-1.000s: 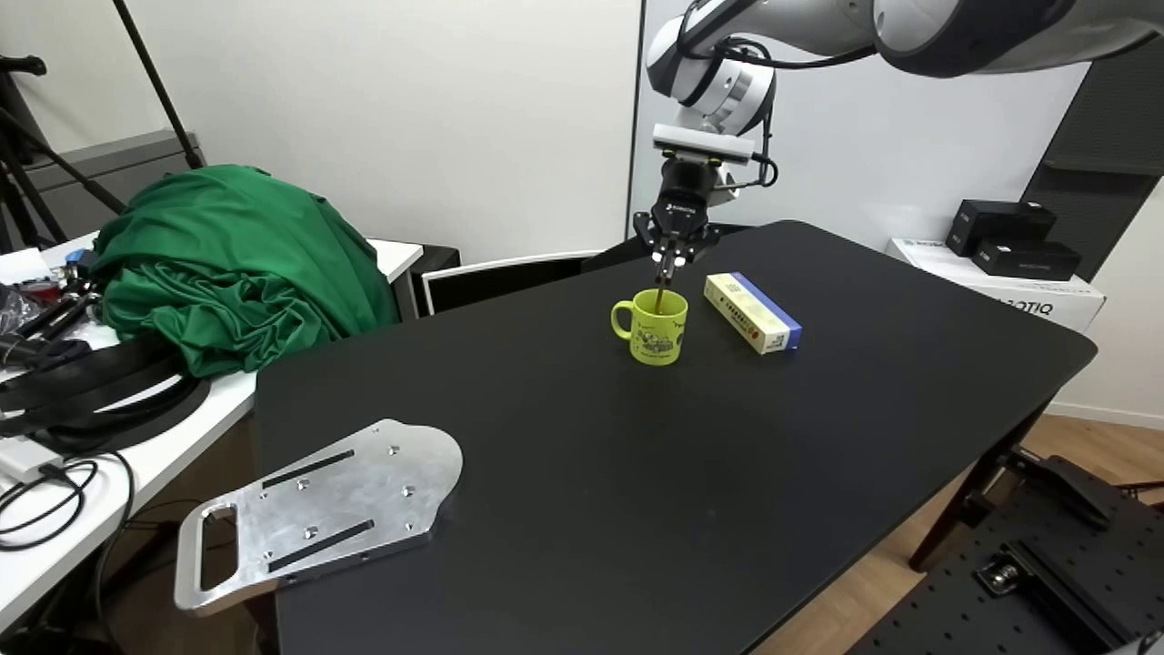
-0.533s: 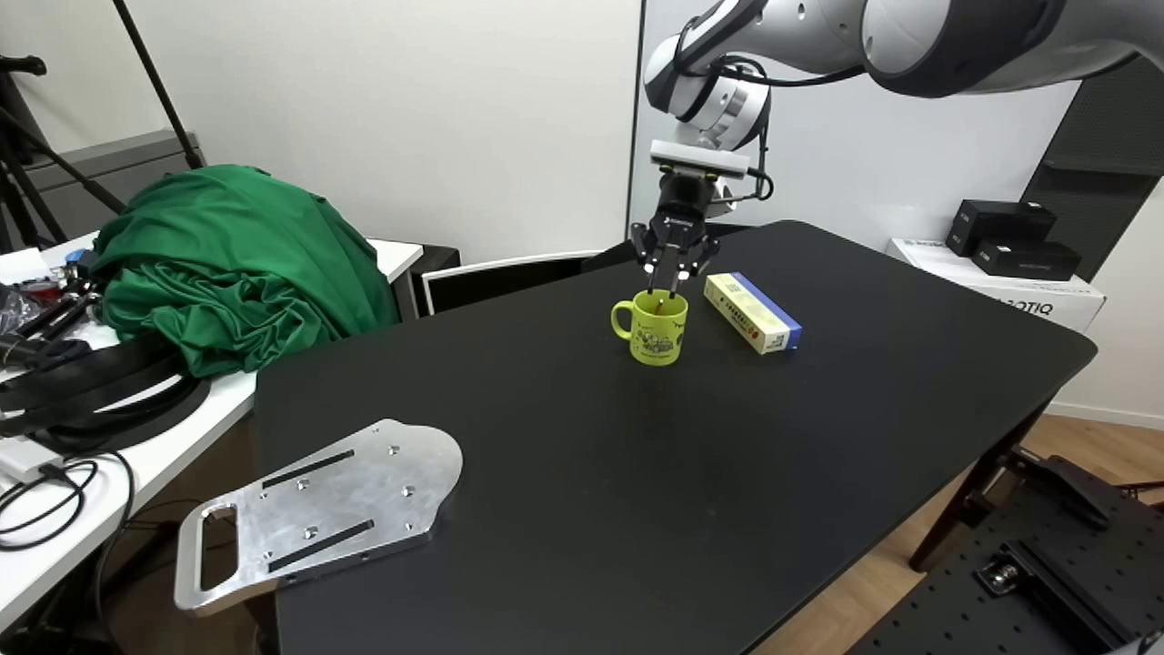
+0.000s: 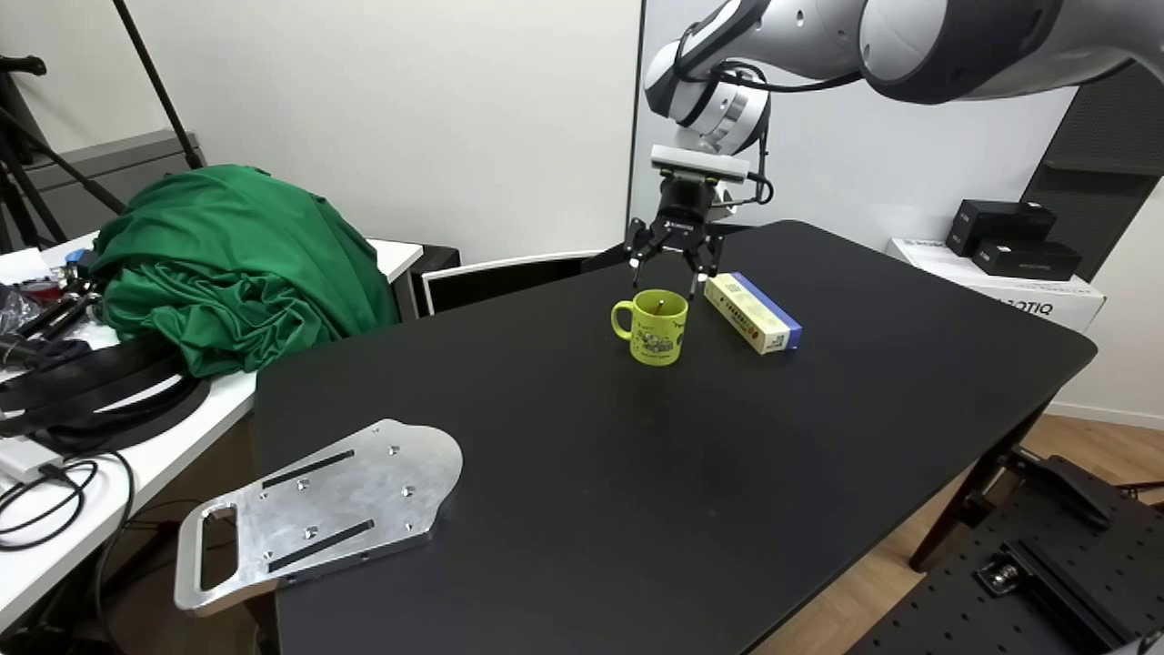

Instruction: Pick up the object from the table and put it in the yellow cup, and move it back to the table

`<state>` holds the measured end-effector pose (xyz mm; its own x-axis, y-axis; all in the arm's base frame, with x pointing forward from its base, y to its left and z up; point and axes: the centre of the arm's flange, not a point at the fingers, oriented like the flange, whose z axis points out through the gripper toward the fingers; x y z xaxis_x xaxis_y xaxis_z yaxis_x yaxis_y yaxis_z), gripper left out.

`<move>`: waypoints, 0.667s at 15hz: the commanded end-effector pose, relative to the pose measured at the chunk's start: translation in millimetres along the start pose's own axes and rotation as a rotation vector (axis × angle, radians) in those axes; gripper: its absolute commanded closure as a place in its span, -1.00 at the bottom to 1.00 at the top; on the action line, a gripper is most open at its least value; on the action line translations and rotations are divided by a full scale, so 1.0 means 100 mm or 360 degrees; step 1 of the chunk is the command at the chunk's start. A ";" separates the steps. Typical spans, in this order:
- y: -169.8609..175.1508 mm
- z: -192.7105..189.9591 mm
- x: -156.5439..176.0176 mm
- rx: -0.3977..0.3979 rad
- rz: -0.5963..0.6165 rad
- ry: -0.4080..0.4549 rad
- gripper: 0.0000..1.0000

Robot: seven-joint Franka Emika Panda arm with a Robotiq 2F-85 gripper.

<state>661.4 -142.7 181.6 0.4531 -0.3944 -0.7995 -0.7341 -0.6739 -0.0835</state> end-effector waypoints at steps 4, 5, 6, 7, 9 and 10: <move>-0.06 0.04 0.15 -0.0001 0.0029 -0.0029 -1.00; -0.06 0.06 0.16 -0.0003 0.0031 -0.0033 -0.99; -0.07 0.09 0.18 -0.0006 0.0032 -0.0037 -1.00; -0.07 0.11 0.19 -0.0009 0.0025 -0.0037 -0.98; -0.07 0.15 0.21 -0.0008 0.0031 -0.0024 -0.49; -0.07 0.15 0.21 -0.0009 0.0031 -0.0013 -0.46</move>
<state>658.0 -135.9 155.9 0.4330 -0.3820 -0.8164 -0.7336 -0.6756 -0.0730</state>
